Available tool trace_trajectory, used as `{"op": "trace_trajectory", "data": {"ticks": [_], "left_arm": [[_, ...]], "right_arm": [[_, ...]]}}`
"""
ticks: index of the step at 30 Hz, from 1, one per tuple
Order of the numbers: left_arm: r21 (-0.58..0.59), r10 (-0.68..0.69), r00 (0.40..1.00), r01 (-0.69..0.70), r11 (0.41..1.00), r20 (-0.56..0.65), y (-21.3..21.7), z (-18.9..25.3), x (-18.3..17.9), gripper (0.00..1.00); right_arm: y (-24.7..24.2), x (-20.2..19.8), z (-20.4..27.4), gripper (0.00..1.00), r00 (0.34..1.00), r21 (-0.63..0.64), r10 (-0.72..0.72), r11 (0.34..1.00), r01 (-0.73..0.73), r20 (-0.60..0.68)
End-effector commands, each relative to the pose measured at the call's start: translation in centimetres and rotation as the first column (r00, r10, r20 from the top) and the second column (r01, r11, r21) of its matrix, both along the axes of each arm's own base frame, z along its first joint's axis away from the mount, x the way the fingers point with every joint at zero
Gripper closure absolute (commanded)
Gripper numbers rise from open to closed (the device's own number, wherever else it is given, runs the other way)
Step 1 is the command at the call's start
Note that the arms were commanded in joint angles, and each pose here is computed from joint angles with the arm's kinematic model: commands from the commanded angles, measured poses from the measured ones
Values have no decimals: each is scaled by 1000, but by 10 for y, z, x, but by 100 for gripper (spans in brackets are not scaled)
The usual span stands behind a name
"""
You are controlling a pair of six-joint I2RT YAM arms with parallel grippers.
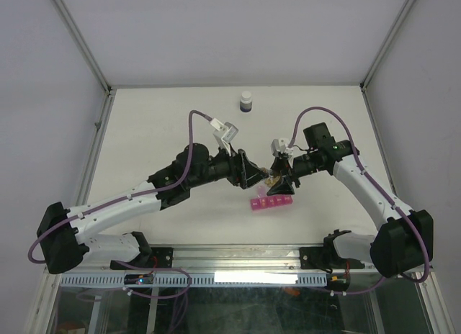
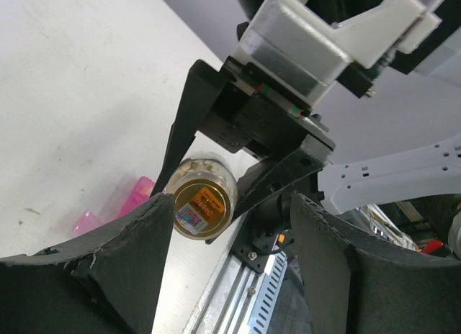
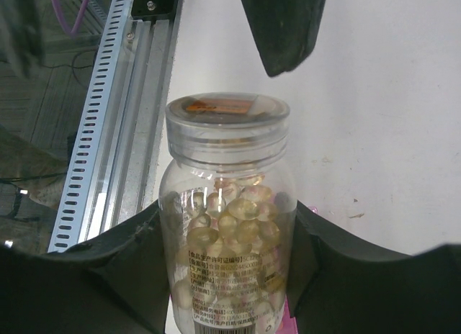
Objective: Sort the pills into containers
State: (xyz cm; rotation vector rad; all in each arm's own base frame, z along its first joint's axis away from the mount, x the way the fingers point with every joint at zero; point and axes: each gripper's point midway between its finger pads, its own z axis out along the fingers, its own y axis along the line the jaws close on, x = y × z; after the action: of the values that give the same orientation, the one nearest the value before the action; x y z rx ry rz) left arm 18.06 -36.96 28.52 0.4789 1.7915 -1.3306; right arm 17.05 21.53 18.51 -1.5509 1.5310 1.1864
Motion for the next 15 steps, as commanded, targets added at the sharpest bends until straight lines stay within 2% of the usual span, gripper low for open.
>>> {"op": "trace_trajectory", "data": {"ticks": [1, 11, 15], "left_arm": [[53, 53, 998, -52, 997, -18, -4, 0, 10, 35], [88, 17, 1000, -15, 996, -25, -14, -6, 8, 42], [90, -6, 1000, 9, 996, -29, -17, -7, 5, 51]], "right_arm": [[6, 7, 22, 100, 999, 59, 7, 998, -10, 54], [6, 7, 22, 100, 998, 61, 9, 998, -13, 56], [6, 7, 23, 100, 998, 61, 9, 998, -12, 57]]}}
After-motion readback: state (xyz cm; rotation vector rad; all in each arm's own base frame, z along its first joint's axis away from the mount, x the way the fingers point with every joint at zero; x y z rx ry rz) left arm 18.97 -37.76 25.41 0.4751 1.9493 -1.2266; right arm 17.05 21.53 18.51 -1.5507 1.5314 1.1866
